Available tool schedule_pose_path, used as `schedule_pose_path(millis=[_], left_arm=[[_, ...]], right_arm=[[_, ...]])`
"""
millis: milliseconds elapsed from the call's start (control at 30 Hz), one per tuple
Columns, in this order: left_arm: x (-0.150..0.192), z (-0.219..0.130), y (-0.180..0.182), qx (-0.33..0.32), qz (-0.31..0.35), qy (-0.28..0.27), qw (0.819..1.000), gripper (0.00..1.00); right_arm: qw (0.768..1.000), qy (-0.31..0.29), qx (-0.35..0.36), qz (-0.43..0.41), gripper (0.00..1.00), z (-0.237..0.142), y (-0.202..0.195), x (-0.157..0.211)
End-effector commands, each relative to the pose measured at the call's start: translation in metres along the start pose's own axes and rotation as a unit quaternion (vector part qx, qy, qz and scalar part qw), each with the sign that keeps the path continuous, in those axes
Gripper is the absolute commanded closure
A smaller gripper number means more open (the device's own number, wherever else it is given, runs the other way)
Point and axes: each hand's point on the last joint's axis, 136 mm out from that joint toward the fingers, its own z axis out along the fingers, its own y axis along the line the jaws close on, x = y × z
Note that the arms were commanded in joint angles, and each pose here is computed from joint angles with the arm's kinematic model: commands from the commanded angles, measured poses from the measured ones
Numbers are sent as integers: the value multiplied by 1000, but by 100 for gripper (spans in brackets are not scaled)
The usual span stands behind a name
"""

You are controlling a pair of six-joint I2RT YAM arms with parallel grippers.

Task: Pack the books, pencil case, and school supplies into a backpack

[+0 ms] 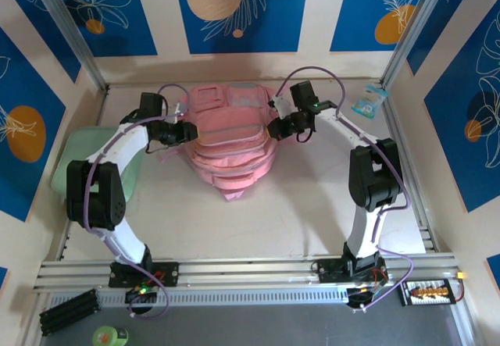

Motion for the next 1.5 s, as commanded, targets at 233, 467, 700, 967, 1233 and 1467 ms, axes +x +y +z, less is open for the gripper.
schedule_pose_path(millis=[233, 467, 700, 967, 1233, 1467], left_arm=[[-12, -61, 4, -70, -38, -102, 992, 40], [11, -46, -69, -48, 200, -50, 977, 36], [34, -16, -129, -10, 452, -28, 892, 36], [32, 12, -131, -11, 557, -31, 830, 39], [52, 34, -120, 5, 612, 25, 790, 41], [46, 38, -112, -19, 629, 20, 777, 81]], right_arm=[[992, -15, -105, -65, 100, -3, 80, -12], [987, -18, -136, -77, 100, 2, 104, -14], [989, -21, -133, -65, 100, -2, 96, -10], [990, -26, -127, -49, 100, -4, 88, -11], [991, -25, -125, -38, 100, -3, 86, -13], [995, -29, -90, -4, 100, -4, 65, -17]])
